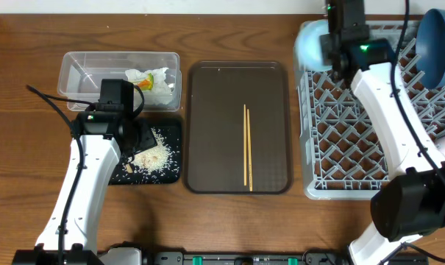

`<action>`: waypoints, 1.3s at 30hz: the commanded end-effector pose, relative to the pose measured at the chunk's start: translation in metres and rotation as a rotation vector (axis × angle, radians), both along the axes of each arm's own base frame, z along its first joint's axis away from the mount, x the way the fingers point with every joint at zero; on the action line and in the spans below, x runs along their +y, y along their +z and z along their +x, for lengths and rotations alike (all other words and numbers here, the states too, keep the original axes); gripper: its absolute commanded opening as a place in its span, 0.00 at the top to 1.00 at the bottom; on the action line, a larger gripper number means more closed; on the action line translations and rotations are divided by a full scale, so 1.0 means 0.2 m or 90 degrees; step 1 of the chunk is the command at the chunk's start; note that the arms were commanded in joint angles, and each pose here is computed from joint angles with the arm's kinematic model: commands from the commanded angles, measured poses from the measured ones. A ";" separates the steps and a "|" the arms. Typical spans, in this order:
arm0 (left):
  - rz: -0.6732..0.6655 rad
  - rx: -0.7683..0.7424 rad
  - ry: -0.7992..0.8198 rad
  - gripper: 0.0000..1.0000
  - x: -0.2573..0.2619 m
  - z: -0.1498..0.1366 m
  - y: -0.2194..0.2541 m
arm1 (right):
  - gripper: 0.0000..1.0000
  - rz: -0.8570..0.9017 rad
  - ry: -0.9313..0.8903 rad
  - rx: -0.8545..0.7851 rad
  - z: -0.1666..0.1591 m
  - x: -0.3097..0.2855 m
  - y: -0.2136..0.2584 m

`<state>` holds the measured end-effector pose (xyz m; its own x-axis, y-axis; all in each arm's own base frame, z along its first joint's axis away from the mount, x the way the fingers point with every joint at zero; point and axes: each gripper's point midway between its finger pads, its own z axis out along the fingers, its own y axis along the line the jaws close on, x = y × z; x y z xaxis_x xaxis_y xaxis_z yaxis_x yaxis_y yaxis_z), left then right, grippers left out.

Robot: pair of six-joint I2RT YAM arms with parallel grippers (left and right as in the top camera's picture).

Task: Sort waste into correct bins and load items into the dishwasher rack
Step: 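Lift the bowl right and place it in the rack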

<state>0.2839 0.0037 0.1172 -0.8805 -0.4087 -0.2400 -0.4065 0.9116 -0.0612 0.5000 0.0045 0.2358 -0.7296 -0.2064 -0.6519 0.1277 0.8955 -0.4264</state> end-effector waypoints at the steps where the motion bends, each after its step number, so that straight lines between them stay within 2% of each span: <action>1: 0.008 -0.002 0.011 0.42 0.02 0.01 0.01 | 0.99 -0.181 -0.134 -0.016 -0.05 -0.30 0.13; 7: 0.008 -0.002 0.011 0.41 0.02 0.01 0.01 | 0.99 -0.234 -0.224 -0.029 -0.06 -0.48 0.15; 14: 0.008 -0.005 0.011 0.41 0.02 0.01 0.01 | 0.99 -0.291 -0.308 0.006 -0.11 -0.66 0.07; 24: 0.008 -0.006 0.011 0.41 0.02 0.01 0.01 | 0.99 -0.297 -0.327 0.105 -0.15 -0.71 -0.24; 33: 0.008 -0.006 0.011 0.41 0.02 0.01 0.01 | 0.99 -0.270 -0.316 0.111 -0.16 -0.59 -0.31; 39: 0.008 -0.006 0.011 0.41 0.02 0.01 0.01 | 0.98 -0.186 -0.246 0.161 -0.17 -0.43 -0.45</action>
